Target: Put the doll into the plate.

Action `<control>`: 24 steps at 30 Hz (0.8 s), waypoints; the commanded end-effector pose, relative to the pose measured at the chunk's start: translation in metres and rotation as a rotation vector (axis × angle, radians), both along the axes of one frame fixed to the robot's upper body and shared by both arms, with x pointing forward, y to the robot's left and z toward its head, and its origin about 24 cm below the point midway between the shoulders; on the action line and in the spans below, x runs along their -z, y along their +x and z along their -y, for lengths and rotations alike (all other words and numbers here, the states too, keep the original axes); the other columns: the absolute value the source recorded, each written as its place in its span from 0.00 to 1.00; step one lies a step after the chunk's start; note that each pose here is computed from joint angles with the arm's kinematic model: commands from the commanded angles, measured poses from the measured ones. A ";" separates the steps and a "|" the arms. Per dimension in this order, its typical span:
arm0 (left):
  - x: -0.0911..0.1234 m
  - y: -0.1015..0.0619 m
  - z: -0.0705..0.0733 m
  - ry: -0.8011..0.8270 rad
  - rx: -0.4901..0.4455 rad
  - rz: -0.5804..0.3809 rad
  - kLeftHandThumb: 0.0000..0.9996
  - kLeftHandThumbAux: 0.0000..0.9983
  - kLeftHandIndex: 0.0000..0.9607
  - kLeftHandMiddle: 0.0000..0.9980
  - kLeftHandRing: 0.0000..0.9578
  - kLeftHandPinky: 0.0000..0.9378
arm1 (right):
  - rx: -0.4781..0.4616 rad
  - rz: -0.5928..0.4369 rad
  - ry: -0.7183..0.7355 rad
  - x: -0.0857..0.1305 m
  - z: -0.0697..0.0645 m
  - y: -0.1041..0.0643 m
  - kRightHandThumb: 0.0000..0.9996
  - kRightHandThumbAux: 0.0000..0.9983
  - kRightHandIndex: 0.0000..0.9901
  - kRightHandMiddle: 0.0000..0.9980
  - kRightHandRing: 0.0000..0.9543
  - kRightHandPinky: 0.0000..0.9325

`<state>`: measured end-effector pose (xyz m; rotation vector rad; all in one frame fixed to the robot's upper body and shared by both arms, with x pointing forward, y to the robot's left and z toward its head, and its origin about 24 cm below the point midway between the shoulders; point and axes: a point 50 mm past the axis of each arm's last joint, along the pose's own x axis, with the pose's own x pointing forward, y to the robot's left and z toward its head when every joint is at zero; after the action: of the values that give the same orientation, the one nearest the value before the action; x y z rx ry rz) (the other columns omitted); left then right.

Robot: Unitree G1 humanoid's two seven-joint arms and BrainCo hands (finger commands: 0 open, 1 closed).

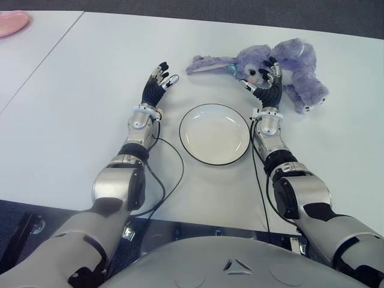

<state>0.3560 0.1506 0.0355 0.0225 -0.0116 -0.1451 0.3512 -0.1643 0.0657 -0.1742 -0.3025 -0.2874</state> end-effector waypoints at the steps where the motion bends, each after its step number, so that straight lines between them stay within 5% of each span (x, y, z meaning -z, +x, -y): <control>1: 0.114 -0.082 -0.001 -0.030 -0.061 -0.529 0.00 0.54 0.01 0.06 0.01 0.00 | 0.004 -0.275 0.027 0.094 -0.008 -0.068 0.00 0.78 0.08 0.11 0.11 0.12; 17: 0.114 -0.082 -0.001 -0.034 -0.061 -0.533 0.00 0.55 0.00 0.05 0.01 0.00 | -0.028 -0.182 -0.008 0.078 -0.009 -0.058 0.04 0.74 0.07 0.10 0.09 0.12; 24: 0.114 -0.082 -0.003 -0.032 -0.062 -0.537 0.00 0.55 0.01 0.05 0.01 0.00 | -0.046 -0.112 -0.034 0.051 -0.012 -0.034 0.05 0.71 0.07 0.09 0.09 0.13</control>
<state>0.3541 0.1518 0.0309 0.0201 0.0118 -0.1341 0.3475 -0.1556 0.0771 -0.1665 -0.4321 -0.2574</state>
